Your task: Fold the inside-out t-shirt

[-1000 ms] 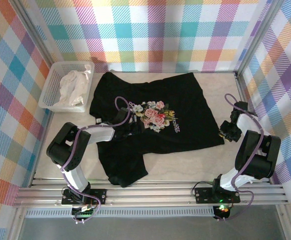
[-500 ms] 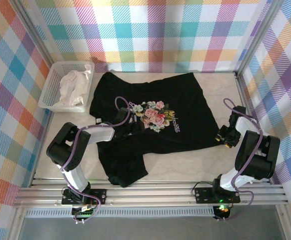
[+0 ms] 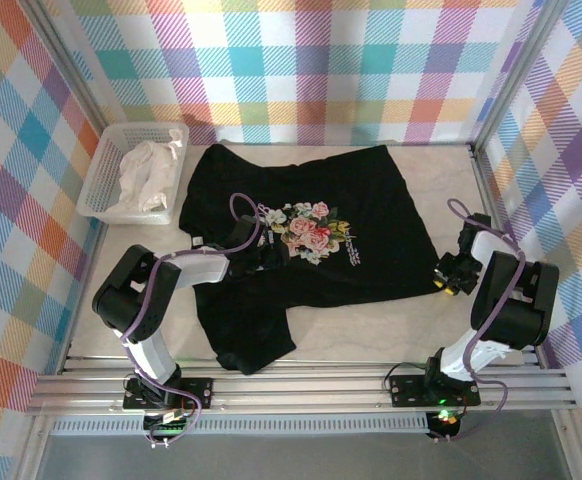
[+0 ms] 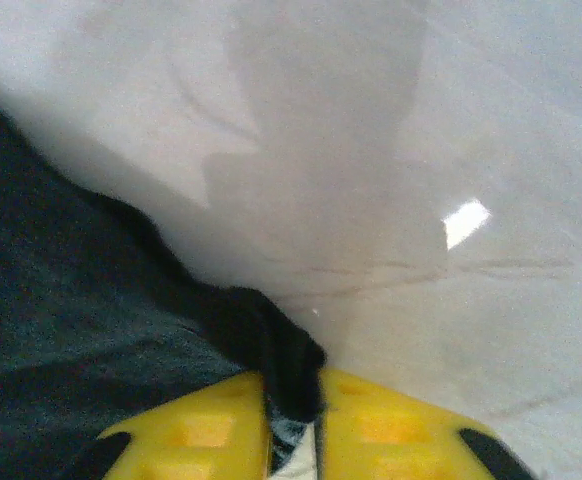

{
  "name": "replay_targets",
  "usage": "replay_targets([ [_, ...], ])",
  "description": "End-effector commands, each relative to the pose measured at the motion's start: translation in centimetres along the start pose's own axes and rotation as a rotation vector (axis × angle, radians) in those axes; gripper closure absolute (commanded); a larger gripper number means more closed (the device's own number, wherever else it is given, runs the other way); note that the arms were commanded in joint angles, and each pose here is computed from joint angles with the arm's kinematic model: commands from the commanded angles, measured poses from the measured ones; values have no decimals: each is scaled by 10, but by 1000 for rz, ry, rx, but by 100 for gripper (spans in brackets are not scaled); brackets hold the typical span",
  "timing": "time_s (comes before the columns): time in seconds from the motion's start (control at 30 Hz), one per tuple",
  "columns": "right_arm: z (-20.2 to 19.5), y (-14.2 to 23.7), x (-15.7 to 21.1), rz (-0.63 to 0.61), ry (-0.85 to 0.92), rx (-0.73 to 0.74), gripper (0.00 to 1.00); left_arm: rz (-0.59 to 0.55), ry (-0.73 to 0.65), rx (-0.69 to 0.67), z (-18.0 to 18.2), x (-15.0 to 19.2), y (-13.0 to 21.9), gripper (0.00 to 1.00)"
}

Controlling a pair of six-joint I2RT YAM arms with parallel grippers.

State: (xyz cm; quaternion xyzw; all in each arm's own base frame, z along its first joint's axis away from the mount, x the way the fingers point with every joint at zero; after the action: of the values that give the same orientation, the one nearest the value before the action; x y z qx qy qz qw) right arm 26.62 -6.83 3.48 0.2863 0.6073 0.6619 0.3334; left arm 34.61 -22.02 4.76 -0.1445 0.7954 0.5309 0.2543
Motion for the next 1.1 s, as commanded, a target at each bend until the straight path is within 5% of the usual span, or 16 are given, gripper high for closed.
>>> replay_targets([
  [0.0,22,5,-10,-30,17,-104,91,247,32,-88,25,64,-2,26],
  [0.27,33,24,-11,-70,48,-186,100,120,28,-47,2,19,50,25],
  [0.63,52,50,-3,-126,86,-317,100,270,102,-296,49,144,168,24],
  [0.73,56,50,0,-125,96,-342,100,253,122,-244,39,143,160,23],
  [1.07,63,49,3,-100,108,-369,100,129,92,-187,28,48,86,23],
])
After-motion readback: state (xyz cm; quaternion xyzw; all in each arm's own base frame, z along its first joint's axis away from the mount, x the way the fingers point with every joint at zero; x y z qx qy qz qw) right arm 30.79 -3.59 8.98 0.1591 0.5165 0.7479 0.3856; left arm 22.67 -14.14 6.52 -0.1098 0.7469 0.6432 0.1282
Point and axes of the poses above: each hand's point on the last joint's axis, 136 mm out from that joint toward the fingers, its own y axis back along the fingers, its own z axis along the line the jaws close on, x = y × z, the point moved 2 cm from there along y, back along the fingers, and after that the axes turned 12 degrees about -y, right-handed, at the moved point
